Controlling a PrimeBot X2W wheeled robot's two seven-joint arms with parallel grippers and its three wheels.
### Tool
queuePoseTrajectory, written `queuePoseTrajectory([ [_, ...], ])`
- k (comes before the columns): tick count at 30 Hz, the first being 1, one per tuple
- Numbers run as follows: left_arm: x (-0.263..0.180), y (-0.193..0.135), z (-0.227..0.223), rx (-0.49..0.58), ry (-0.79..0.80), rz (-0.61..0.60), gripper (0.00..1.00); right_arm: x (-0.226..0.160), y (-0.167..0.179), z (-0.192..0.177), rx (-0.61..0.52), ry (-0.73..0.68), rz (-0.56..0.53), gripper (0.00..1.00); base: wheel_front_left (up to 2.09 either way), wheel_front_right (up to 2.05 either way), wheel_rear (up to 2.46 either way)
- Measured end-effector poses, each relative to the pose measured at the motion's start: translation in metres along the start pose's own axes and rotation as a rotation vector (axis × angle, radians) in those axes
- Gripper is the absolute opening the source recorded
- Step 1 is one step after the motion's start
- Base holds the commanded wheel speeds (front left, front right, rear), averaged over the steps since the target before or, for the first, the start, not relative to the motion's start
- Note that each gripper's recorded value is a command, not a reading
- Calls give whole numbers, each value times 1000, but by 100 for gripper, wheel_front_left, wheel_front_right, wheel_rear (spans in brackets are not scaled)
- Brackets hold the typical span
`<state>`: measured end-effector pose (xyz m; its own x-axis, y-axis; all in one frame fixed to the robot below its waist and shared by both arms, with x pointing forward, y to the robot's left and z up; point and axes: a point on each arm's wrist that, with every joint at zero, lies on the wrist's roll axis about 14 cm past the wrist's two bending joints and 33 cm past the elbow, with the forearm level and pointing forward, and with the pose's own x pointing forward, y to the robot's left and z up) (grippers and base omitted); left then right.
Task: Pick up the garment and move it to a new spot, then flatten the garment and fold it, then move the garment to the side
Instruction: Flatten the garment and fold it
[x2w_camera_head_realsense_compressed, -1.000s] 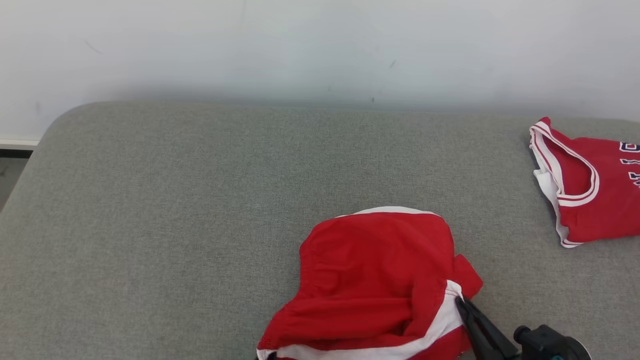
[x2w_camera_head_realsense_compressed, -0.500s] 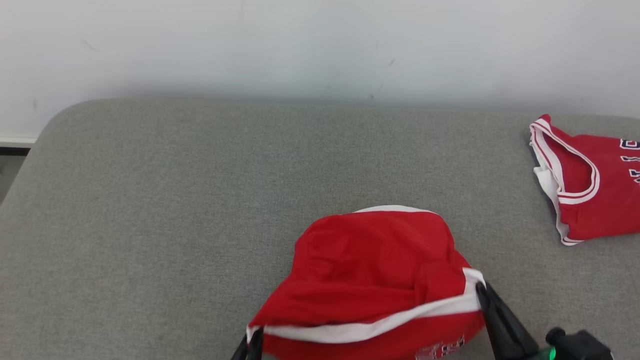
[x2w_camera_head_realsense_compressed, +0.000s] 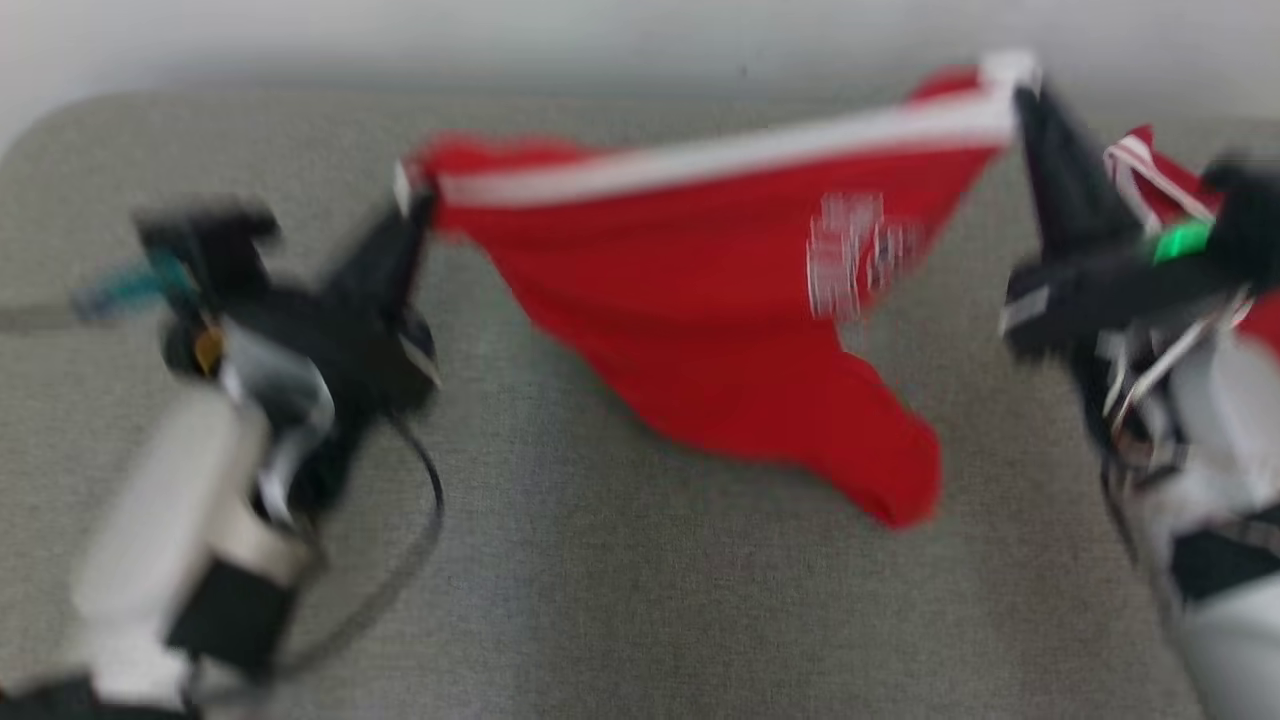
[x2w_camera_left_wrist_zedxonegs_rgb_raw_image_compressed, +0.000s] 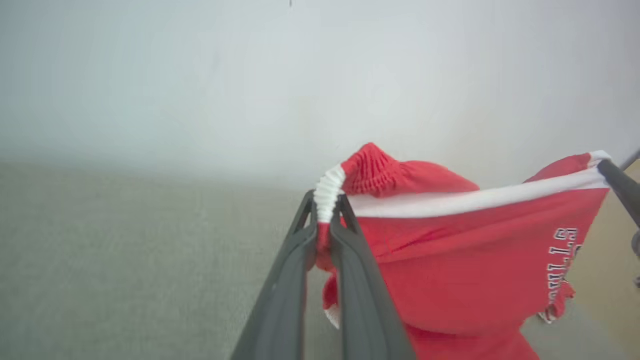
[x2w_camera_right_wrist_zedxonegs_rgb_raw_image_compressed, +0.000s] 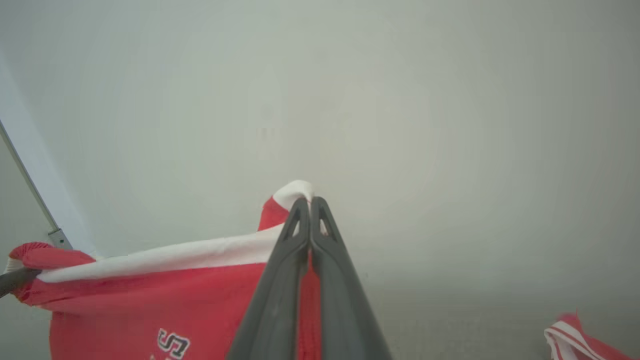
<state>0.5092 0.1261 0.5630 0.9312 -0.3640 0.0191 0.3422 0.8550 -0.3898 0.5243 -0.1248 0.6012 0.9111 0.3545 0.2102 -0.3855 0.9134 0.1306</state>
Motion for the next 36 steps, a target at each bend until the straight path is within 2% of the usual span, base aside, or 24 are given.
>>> queuePoseTrajectory([
  [2, 26, 5, 32, 2, -38, -9, 0, 29, -11, 17, 5, -31, -12, 0, 0, 0, 0],
  [9, 112, 10, 106, -144, -86, -8, 0, 120, -49, 47, 84, -24, -82, 0, 0, 0, 0],
  [12, 139, 17, 139, -208, -145, 11, 0, 152, -59, 67, 99, -66, -105, 0, 0, 0, 0],
  [15, 163, 18, 158, -256, -203, 5, 0, 176, -70, 82, 107, -122, -128, 0, 0, 0, 0],
  [17, 177, 16, 160, -259, -215, -11, 0, 188, -73, 84, 74, -136, -132, 0, 0, 0, 0],
  [21, 200, 13, 160, -261, -233, -35, 0, 203, -77, 77, 19, -146, -135, 0, 0, 0, 0],
  [27, 219, 2, 165, -266, -268, -73, 0, 208, -90, 80, 5, -203, -158, 0, 0, 0, 0],
  [36, 219, 14, 114, -225, -190, -36, 0, 191, -84, 48, 21, -175, -129, 0, 0, 0, 0],
])
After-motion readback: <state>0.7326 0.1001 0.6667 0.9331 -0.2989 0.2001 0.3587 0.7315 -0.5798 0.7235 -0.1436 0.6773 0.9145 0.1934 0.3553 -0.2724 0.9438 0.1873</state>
